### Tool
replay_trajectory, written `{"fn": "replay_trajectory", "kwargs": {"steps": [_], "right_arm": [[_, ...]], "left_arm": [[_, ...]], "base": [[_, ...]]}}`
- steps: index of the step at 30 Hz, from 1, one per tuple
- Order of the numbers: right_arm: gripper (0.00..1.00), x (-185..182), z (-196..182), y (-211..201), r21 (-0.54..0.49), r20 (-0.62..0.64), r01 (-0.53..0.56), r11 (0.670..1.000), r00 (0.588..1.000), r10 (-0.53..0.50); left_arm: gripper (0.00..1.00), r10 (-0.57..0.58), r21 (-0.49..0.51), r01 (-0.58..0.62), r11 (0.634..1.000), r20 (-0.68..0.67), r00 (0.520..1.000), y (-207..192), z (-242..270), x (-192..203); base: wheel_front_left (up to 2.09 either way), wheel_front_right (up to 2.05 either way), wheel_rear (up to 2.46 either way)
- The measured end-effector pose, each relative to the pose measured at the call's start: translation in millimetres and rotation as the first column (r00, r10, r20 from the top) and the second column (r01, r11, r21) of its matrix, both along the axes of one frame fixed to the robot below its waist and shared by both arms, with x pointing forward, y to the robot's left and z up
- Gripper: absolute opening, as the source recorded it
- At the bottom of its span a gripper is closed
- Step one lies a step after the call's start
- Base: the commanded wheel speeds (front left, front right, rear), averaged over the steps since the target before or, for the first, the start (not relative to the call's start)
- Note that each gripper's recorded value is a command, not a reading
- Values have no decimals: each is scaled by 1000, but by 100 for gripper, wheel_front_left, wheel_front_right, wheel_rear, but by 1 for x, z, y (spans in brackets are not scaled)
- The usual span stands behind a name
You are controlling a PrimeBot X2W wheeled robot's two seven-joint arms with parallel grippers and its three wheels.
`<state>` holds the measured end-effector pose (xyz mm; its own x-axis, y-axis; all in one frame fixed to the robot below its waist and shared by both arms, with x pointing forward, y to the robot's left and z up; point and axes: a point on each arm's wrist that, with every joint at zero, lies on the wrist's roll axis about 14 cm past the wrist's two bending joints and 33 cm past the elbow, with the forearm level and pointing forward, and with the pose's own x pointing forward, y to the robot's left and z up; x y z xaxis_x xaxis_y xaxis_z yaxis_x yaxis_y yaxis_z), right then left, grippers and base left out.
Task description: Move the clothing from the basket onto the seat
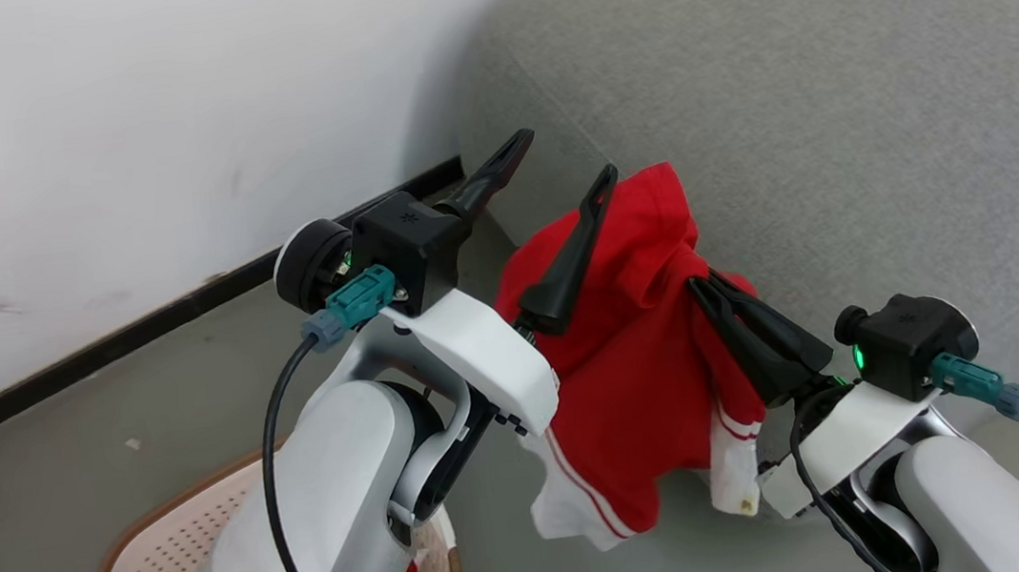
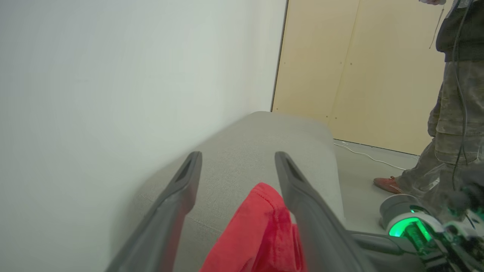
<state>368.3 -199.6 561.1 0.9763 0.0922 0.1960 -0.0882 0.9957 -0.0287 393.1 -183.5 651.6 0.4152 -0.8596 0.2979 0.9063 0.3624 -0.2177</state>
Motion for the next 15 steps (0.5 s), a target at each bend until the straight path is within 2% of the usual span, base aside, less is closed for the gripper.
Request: {"fn": "replay_trajectory", "kwargs": {"steps": [10, 15], "right_arm": [[0, -4, -3, -9, -10, -18, 37, 999, 999, -37], [0, 10, 17, -18, -60, 31, 40, 997, 999, -38]], "left_arm": [[100, -25, 3, 25, 1000, -6, 1000, -14, -10, 7], [100, -11, 34, 12, 999, -16, 1000, -17, -21, 14]], "base": [[0, 0, 0], [0, 0, 0]]}}
